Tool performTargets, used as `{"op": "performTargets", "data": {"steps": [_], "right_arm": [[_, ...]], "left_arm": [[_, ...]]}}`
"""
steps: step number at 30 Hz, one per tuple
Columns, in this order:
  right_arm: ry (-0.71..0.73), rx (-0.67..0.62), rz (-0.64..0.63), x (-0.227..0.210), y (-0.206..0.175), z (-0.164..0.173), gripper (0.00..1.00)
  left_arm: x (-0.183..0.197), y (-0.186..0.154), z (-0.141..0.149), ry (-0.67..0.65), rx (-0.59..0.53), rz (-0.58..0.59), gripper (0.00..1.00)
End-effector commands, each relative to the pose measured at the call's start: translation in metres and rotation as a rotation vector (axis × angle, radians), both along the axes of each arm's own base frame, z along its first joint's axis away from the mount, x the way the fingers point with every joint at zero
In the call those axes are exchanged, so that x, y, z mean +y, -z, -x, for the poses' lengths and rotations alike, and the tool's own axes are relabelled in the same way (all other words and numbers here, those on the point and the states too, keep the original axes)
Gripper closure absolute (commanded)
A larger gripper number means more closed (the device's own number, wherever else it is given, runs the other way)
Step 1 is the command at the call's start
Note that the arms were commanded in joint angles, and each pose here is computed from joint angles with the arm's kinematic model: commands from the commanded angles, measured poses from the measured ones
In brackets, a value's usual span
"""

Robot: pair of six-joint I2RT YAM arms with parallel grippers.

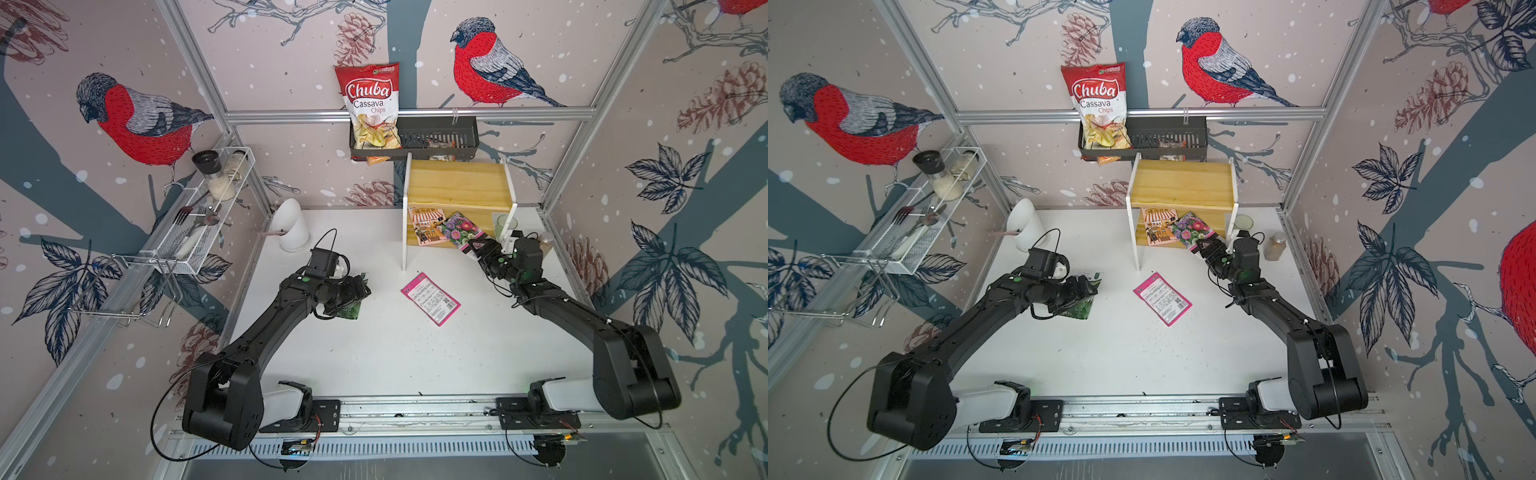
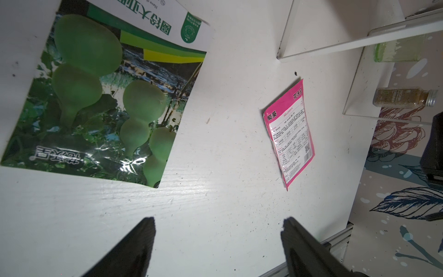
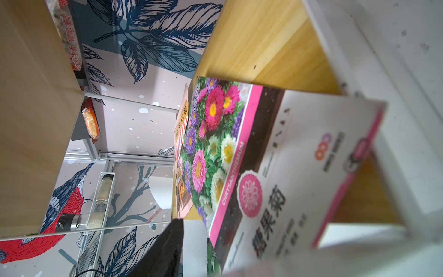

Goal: Take the seed bag off the shelf
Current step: Pick up the seed packet from the shelf.

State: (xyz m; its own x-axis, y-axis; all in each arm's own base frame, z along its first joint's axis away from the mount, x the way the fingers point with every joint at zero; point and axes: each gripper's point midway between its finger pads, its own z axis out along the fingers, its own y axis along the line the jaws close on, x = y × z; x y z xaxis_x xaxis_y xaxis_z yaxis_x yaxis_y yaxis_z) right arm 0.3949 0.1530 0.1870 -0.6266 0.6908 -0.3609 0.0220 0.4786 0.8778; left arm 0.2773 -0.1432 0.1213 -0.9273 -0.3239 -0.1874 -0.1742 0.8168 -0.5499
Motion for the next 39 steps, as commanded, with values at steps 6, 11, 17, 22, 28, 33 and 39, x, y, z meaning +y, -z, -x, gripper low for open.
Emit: {"op": "performTargets", "data": {"steps": [6, 11, 17, 22, 28, 33, 39], "right_arm": [[-0.043, -0.021, -0.046, 0.007, -0.021, 0.013, 0.41], [-0.046, 0.000, -0.050, 0.007, -0.013, 0.019, 0.41], [-0.045, 0.010, -0.055, 0.008, -0.004, 0.014, 0.51], [-0.048, 0.004, -0.057, 0.011, -0.005, 0.007, 0.76], [-0.065, -0.014, -0.059, 0.015, -0.015, 0.008, 1.00], [-0.101, -0.032, -0.051, 0.022, -0.028, 0.018, 1.00], [-0.129, -0.029, -0.034, 0.031, -0.038, 0.044, 1.00]], "left_arm": [[0.001, 0.000, -0.002, -0.001, -0.018, -0.004, 0.14], [0.000, 0.003, 0.000, -0.001, -0.009, 0.002, 0.14], [0.000, 0.002, 0.000, 0.003, -0.011, 0.003, 0.14], [0.000, 0.000, 0.000, 0.001, -0.013, 0.005, 0.14], [0.001, -0.001, 0.001, -0.001, -0.015, 0.003, 0.14], [0.000, -0.002, -0.001, 0.001, -0.017, 0.005, 0.14], [-0.001, -0.006, -0.005, 0.009, -0.030, 0.004, 0.14]]}}
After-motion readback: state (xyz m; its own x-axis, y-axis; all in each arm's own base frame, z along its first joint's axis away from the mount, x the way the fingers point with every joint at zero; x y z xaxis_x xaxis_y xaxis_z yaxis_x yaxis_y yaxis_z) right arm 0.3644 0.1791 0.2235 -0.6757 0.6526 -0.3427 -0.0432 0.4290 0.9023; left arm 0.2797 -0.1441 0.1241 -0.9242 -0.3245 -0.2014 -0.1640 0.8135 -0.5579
